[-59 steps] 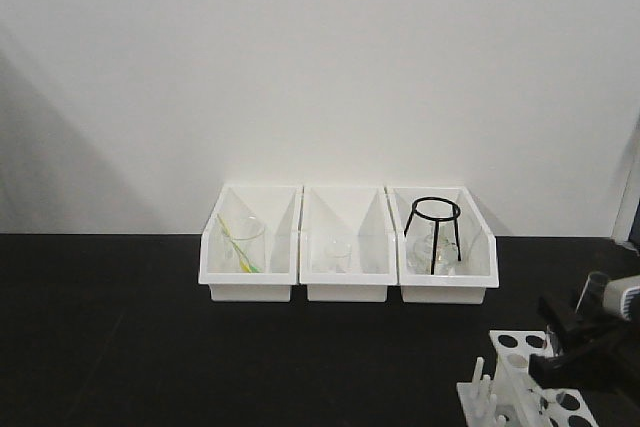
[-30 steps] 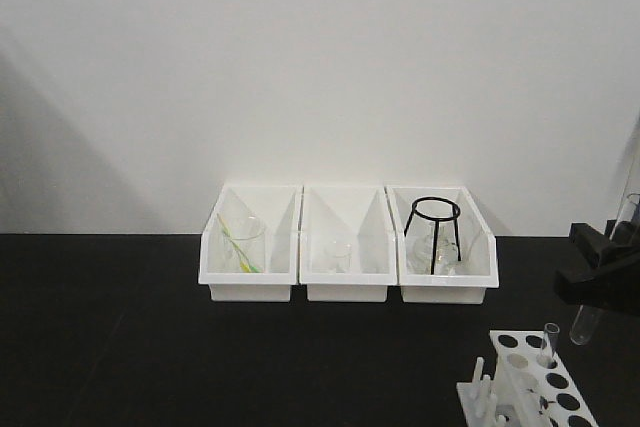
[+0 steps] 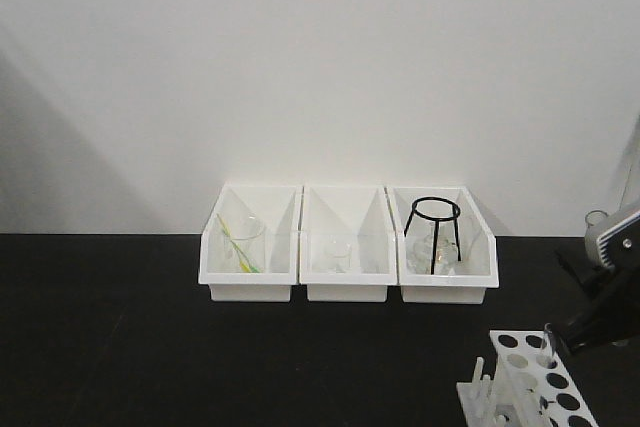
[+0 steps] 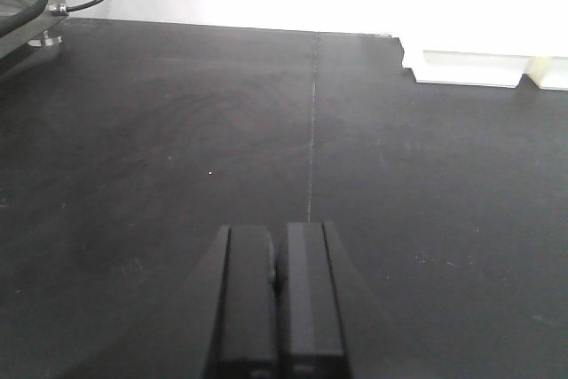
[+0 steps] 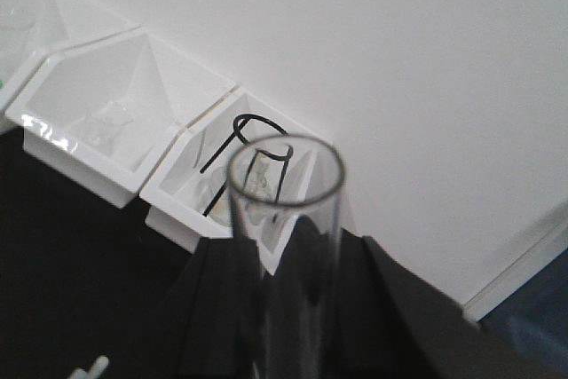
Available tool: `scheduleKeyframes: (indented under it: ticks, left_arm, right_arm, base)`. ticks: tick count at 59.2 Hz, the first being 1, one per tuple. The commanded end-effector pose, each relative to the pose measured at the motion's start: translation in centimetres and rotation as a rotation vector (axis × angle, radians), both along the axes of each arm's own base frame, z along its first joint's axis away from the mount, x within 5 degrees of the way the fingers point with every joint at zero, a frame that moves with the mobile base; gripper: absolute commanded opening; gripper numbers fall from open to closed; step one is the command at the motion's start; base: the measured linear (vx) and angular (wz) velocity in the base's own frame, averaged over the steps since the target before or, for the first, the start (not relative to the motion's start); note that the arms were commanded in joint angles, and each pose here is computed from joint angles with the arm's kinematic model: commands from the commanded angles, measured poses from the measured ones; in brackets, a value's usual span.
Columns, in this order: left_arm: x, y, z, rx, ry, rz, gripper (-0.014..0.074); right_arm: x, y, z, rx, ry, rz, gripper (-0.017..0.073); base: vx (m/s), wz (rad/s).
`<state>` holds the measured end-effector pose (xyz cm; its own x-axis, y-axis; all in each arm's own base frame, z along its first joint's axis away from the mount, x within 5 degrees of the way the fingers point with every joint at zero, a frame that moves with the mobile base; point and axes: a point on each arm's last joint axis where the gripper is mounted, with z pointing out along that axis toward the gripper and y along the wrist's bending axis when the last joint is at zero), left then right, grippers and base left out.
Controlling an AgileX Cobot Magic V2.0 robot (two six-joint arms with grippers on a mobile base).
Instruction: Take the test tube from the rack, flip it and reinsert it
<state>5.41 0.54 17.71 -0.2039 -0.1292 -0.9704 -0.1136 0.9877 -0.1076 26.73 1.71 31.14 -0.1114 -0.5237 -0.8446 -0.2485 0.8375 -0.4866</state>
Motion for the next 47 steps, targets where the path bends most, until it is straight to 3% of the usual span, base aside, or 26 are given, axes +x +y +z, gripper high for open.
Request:
scheduleKeyframes:
  ticks: [1,7,18,28,37,44,47]
  left_arm:
    - [0.1,-0.1,0.8,0.003,-0.098,-0.011,-0.0006]
    - [0.1,-0.1,0.8,0.003,-0.098,-0.011,-0.0006]
    - [0.1,-0.1,0.8,0.003,-0.098,-0.011,-0.0006]
    - [0.1,-0.1,0.8,0.003,-0.098,-0.011,-0.0006]
    - [0.1,-0.1,0.8,0.003,-0.098,-0.011,-0.0006]
    - [0.1,-0.1,0.8,0.003,-0.098,-0.011,-0.0006]
    - [0.1,-0.1,0.8,0.003,-0.098,-0.011,-0.0006]
  right_arm:
    - [-0.4,0.5,2.2,-0.129,-0.113,0.095,0.0108]
    - [-0.4,0.7,1.9,-0.242,-0.11,0.135,0.0111]
    - [-0.6,0.7,1.4,-0.502,-0.098,0.211,0.0115]
    - [-0.7,0.8,1.0,-0.665,-0.097,0.269,0.0117]
    - [-0.7,0.6,0.8,-0.739,-0.089,0.276,0.012]
    - [-0.7,0.5,0.8,-0.745,-0.085,0.268,0.012]
    - [-0.6,0.5,0.9,-0.714,-0.081,0.259,0.012]
  base:
    - [0.0,0.0]
    - [0.0,0.0]
    - [0.0,0.0]
    - [0.0,0.0]
    - [0.0,0.0]
    - [0.0,0.0]
    - [0.0,0.0]
